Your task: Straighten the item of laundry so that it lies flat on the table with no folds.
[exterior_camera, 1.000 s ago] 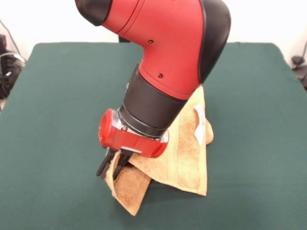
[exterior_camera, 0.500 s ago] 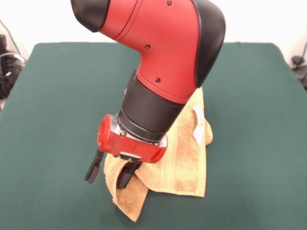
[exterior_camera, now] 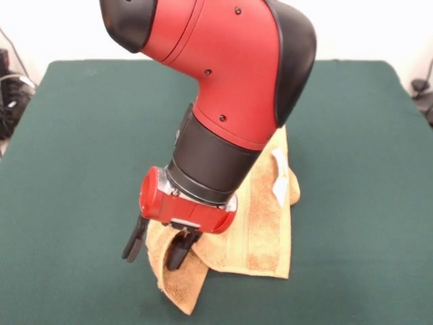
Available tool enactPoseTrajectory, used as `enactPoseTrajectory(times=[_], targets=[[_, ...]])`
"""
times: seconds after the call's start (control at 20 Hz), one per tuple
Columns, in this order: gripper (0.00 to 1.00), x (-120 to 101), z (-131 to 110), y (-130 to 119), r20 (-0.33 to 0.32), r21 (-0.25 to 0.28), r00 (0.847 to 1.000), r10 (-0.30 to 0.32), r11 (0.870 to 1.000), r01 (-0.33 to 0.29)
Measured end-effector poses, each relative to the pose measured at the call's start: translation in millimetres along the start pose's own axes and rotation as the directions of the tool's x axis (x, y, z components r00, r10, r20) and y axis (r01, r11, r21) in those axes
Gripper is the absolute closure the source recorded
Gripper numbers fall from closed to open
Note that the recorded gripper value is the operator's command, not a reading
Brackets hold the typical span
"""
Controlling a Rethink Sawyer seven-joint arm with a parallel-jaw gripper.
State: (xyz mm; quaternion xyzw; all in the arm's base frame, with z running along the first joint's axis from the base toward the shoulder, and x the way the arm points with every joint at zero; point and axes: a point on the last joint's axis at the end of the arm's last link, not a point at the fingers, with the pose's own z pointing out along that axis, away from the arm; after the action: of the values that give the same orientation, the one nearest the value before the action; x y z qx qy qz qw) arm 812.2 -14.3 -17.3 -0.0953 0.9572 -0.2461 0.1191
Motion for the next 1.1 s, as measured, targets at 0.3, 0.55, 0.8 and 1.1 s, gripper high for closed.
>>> enactPoseTrajectory(times=[0.3, 0.55, 0.8, 1.1], targets=[[0.0, -7, 3, -1, 0.013, -0.067, 0.997, 0.076, 0.995, -0.075], [0.0, -11, 5, -10, 0.019, -0.111, 0.99, 0.14, 0.984, -0.137], [0.0, -20, -3, -18, 0.039, -0.127, 0.985, 0.167, 0.979, -0.161], [0.0, -36, -20, -22, 0.062, -0.15, 0.978, 0.197, 0.971, -0.186]])
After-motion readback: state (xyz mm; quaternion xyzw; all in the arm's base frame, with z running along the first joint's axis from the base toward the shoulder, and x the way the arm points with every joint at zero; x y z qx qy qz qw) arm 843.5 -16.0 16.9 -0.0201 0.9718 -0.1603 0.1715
